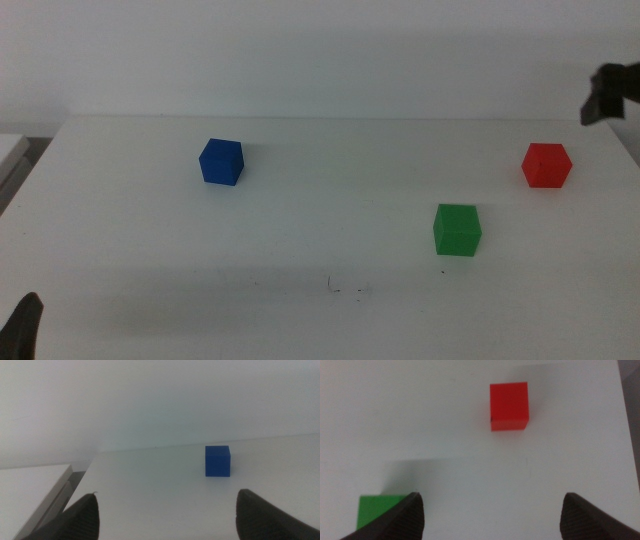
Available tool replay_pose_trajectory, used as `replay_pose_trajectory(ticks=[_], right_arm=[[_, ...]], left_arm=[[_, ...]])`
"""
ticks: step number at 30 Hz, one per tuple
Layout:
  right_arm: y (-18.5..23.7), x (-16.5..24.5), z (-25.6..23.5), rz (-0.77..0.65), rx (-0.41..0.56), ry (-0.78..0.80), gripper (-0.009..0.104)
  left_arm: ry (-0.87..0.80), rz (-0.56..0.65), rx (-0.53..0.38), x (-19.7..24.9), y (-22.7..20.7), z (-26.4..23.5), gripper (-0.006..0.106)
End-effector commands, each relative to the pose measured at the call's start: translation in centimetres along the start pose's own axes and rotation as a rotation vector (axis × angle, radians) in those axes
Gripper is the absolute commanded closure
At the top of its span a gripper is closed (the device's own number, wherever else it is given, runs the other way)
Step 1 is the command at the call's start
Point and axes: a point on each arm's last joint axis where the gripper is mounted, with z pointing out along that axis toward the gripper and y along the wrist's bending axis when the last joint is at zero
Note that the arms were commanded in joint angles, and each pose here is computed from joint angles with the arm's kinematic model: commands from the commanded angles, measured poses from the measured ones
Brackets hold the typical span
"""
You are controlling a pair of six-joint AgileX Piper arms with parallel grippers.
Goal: Stack red cubes first, then green, then blue cubes in a specific spot.
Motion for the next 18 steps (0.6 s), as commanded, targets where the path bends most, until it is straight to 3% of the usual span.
replay_pose_trajectory(ticks=[1,9,18], right_arm=[[-0.8,-1.9,1.7,-0.012,0.005,0.058,0.014],[-2.3,-6.9,9.1,-0.043,0.066,0.124,0.014],[-2.6,-7.3,15.1,-0.071,0.061,0.154,0.014]], left_arm=[[-0.018,-0.002,-0.001,-0.2,0.0,0.0,0.007],[-0.018,-0.002,-0.001,-0.2,0.0,0.0,0.007],[-0.018,-0.002,-0.001,-0.2,0.0,0.0,0.007]])
